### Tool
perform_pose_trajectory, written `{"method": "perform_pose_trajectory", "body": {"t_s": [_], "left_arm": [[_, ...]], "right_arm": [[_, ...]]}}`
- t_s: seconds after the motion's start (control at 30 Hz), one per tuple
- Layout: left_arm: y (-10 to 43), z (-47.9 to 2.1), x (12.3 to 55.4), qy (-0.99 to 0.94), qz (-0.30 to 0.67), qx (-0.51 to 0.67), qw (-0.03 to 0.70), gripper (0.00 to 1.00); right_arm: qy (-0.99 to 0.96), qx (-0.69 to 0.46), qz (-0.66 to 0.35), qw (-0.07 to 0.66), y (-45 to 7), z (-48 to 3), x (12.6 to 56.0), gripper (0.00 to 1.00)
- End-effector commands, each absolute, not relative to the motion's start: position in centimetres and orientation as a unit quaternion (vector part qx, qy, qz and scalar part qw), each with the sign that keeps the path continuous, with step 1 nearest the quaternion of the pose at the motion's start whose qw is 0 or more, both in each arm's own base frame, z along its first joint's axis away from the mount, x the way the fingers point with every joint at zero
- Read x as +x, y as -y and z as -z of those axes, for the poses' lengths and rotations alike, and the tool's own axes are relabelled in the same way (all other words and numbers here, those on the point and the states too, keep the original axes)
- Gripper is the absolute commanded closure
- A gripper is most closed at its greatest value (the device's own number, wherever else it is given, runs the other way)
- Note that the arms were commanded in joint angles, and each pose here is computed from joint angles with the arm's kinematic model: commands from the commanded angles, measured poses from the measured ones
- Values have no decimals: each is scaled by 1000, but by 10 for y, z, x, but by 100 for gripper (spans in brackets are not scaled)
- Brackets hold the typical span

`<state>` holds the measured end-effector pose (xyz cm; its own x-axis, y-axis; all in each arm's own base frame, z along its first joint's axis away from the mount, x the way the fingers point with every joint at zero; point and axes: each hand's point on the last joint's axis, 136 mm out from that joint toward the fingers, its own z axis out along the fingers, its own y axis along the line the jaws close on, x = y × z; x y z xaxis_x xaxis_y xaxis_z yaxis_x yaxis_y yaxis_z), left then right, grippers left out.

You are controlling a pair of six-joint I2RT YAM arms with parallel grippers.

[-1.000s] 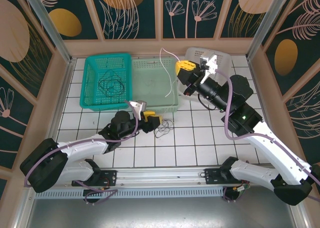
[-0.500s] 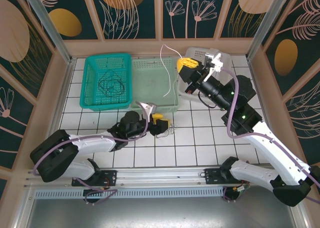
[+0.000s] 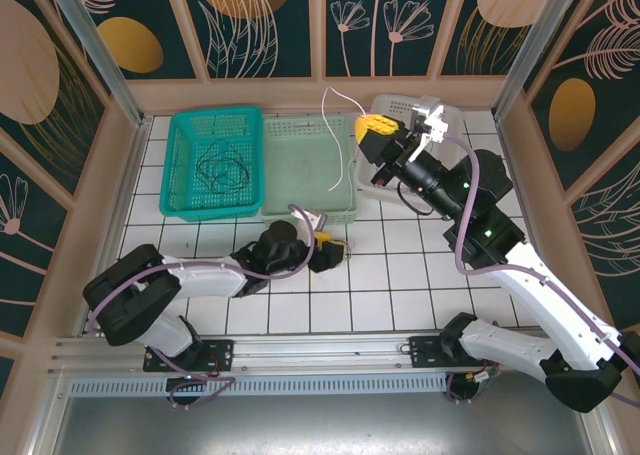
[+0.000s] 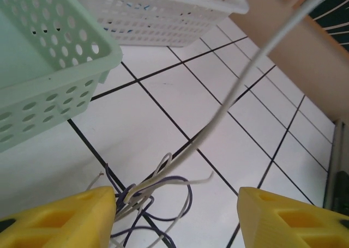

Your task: Untangle the cables

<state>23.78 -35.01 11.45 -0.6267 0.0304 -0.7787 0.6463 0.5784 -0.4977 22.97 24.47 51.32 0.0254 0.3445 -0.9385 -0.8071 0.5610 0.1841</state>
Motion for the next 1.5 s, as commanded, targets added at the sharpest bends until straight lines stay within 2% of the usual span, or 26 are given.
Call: {"method": "perform_pose_trajectory", "body": {"t_s": [0.0, 0.17, 0.43, 0.73, 0.9, 0.97, 1.17, 1.27, 1.47], "left_arm": [[359, -111, 249, -815, 384, 205, 383, 41], [361, -98, 254, -826, 382, 178, 374, 46], [356, -66, 257, -858, 342, 169, 344, 63], [343, -45, 249, -873, 319, 173, 326, 63], [342, -53, 249, -867, 329, 167, 336, 62], [342, -64, 250, -859, 339, 163, 348, 61], [335, -100, 247, -834, 363, 157, 384, 45], [325, -113, 245, -826, 365, 149, 402, 41], [293, -112, 240, -834, 333, 124, 421, 33]], "right_arm": [[-518, -196, -443, 705, -234, -546, 218, 100], [-512, -202, -454, 700, -233, -554, 210, 100], [-500, -186, -433, 727, -215, -576, 203, 100], [-488, -165, -365, 776, -189, -620, 205, 100], [-501, -174, -366, 765, -201, -621, 214, 100], [-507, -174, -363, 762, -206, -614, 221, 100], [-540, -174, -341, 749, -223, -588, 255, 100], [-569, -175, -336, 730, -236, -562, 283, 100], [-603, -162, -351, 698, -249, -512, 338, 100]]}}
